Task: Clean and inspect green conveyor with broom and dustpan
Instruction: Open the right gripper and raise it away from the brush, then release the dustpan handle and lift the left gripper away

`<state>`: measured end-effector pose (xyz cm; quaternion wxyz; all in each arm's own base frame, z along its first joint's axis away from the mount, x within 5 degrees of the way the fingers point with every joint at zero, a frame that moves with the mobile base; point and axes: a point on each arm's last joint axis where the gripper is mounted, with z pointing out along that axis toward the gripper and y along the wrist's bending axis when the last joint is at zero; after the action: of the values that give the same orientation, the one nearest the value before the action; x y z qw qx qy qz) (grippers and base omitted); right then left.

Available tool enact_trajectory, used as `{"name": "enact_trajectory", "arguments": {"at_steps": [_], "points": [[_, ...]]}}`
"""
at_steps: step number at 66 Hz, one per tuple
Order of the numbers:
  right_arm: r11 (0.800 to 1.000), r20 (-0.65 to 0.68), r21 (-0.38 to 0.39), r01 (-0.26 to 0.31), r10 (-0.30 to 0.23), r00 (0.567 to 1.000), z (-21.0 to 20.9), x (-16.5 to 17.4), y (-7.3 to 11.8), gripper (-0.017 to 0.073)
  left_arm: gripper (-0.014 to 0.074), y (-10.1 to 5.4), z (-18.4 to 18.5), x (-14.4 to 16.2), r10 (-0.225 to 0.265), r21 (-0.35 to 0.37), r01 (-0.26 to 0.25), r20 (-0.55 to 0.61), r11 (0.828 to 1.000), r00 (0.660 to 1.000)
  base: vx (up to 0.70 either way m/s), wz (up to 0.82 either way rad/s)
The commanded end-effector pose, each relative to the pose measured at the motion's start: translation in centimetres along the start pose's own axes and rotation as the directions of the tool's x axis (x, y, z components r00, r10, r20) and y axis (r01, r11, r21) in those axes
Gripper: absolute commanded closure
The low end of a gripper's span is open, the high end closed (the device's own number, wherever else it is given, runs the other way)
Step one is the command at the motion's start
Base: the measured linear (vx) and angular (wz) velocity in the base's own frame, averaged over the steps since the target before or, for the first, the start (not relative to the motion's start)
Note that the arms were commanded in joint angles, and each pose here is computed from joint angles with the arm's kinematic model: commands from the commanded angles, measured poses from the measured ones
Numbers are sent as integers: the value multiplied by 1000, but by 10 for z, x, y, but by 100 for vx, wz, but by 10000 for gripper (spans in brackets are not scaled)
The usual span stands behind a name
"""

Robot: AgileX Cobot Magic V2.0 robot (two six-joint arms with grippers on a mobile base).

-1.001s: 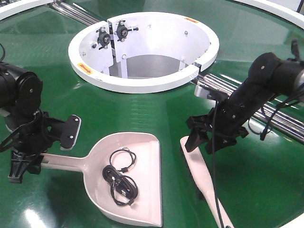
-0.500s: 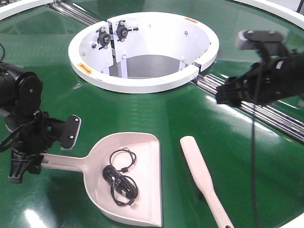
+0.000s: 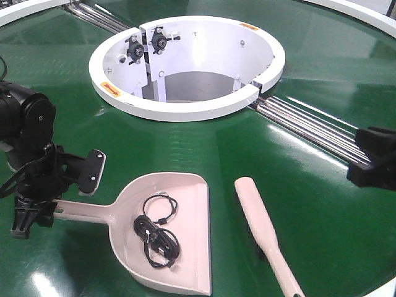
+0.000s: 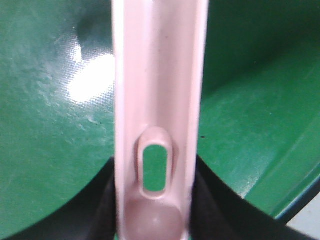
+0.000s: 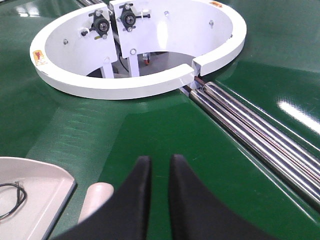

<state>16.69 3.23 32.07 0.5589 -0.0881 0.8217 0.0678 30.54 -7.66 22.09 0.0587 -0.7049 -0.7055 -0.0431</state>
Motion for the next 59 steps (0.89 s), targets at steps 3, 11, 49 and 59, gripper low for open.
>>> {"name": "enact_trajectory", "arguments": {"at_steps": [3,11,49,59], "points": [[1000,130,28,4,-8,992,-14,-13,-2,570,617,-5,-17,-1,6,-13,-6,21,1000,1000,0,0],[1000,151,29,7,-11,988,-19,-15,-2,569,617,-5,-17,-1,6,-13,-6,21,1000,1000,0,0],[998,158,-45,42,-34,987,-20,-15,11,569,617,-5,-17,-1,6,-13,-6,21,1000,1000,0,0],[998,158,-45,43,-35,987,-20,-15,11,569,617,-5,-17,-1,6,-15,-6,22,1000,1000,0,0]]}}
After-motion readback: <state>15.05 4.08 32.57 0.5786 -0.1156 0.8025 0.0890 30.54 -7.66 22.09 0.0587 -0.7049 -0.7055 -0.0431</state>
